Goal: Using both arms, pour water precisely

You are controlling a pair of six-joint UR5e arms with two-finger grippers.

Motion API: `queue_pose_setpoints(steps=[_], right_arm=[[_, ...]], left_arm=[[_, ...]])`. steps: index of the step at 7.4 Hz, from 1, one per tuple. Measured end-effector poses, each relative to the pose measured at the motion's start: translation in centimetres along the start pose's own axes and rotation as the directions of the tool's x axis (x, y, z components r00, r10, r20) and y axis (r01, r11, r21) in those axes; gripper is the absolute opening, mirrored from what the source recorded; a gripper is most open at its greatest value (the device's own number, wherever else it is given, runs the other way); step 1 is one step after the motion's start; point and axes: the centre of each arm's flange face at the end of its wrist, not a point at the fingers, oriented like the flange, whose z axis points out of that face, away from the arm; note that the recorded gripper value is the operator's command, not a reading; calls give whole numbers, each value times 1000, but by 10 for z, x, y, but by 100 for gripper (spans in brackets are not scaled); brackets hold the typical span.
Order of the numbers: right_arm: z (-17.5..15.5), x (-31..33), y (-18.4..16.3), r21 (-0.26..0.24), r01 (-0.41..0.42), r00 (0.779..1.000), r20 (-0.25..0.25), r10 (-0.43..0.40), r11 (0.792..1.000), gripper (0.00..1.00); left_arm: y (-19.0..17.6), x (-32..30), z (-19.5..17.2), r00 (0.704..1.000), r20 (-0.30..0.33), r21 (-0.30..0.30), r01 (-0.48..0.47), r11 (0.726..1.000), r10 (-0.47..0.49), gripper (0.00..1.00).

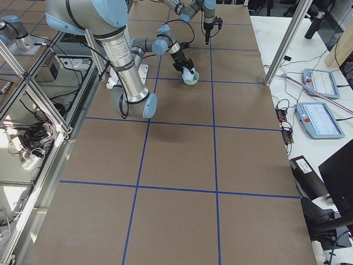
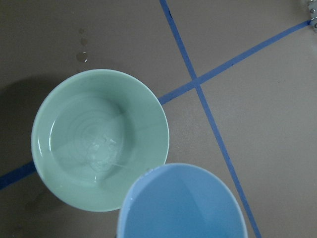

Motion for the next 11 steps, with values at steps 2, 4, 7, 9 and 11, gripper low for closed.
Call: queue_pose_setpoints(steps=[2, 4, 7, 9, 11], right_arm=[[0, 0, -2, -7, 13, 1000, -5, -13, 1000, 47], [2, -1, -4, -14, 21, 1000, -10, -21, 1000, 47], [-1, -1, -7, -29, 38, 999, -16, -38, 999, 47], [-2, 0, -8, -37, 51, 998, -22, -51, 998, 47], [-2, 1, -8, -37, 59, 998, -31, -60, 998, 47]], left_arm=[[0, 0, 0, 1000, 0, 0, 0, 1000, 0, 99], [0, -1, 0, 1000, 1, 0, 1, 1000, -1, 99], [0, -1, 0, 1000, 0, 0, 2, 1000, -2, 99], [0, -1, 0, 1000, 1, 0, 3, 1000, -3, 99], [0, 0, 0, 1000, 0, 0, 4, 1000, -4, 99]])
